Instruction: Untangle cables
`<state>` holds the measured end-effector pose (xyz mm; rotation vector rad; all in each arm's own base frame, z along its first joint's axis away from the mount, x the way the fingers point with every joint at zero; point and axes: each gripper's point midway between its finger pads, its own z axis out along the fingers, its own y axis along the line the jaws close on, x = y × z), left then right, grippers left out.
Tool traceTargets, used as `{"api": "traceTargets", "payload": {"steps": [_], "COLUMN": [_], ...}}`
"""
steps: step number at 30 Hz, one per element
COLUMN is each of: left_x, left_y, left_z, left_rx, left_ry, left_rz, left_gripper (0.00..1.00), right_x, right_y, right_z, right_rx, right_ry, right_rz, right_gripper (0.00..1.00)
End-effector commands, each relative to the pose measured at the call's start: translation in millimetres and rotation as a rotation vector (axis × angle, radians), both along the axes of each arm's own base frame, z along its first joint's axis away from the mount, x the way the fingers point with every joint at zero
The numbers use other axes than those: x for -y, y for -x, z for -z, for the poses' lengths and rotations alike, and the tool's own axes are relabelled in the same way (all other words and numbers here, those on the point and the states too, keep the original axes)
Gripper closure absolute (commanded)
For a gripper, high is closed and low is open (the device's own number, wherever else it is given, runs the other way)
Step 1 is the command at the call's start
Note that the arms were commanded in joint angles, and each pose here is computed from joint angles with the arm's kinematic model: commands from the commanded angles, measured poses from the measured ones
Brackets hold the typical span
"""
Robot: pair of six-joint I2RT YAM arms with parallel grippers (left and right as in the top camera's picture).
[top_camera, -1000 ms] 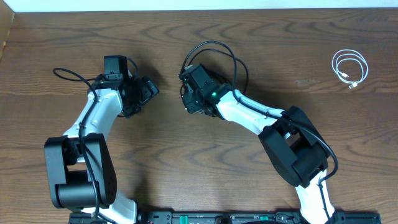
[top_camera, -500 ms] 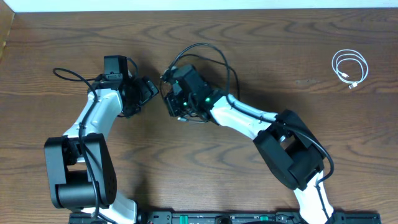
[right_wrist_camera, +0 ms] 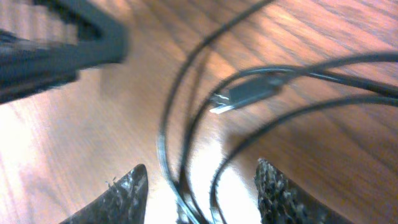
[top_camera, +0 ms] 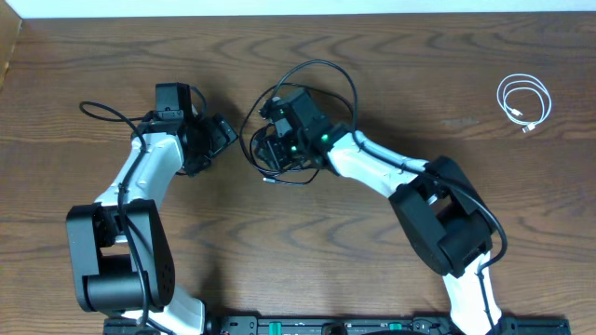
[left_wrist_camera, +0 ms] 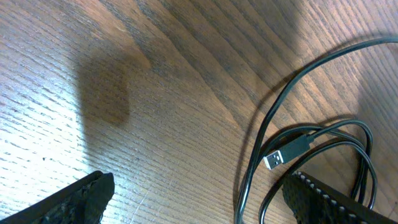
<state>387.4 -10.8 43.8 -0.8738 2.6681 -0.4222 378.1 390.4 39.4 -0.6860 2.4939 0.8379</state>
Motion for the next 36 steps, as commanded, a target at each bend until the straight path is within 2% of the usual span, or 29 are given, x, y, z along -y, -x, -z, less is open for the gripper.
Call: {"api": "traceTargets", "payload": {"steps": [1, 5, 9, 13, 18, 24, 29, 32, 36], "left_x": [-2, -2, -2, -2, -2, -2, -2, -2, -2], "left_y": [2, 2, 2, 2, 2, 2, 2, 2, 2], "left_z": [-1, -1, -1, -1, -1, -1, -1, -1, -1], "left_rx": [0.001, 0.001, 0.001, 0.001, 0.001, 0.001, 0.000, 0.000, 0.000], "left_ry": [-0.015, -0.015, -0.015, -0.015, -0.015, -0.014, -0.012, -0.012, -0.012], "left_rz": [0.006, 0.006, 0.006, 0.006, 0.006, 0.006, -0.001, -0.001, -0.001], "left_gripper": [0.08, 0.08, 0.08, 0.08, 0.09, 0.08, 0.09, 0.08, 0.19], "right_x": [27, 48, 55, 66, 87, 101, 104, 93, 79], "right_y": [-11, -15, -22, -46, -65, -48, -30, -24, -21], "right_z": [-5, 7, 7, 1, -3, 11, 21, 21, 18], "right_rx": [0.002, 0.002, 0.035, 0.145, 0.226, 0.106, -0.001, -0.025, -0.027], "right_ry": [0.078, 0.178, 0.212, 0.256, 0.335, 0.371, 0.381, 0.345, 0.305], "right_rz": [0.071, 0.132, 0.164, 0.252, 0.351, 0.418, 0.488, 0.464, 0.433], "right_gripper": [0.57, 0.67, 0.60, 0.60, 0.69, 0.72, 0.83, 0.93, 0.99]}}
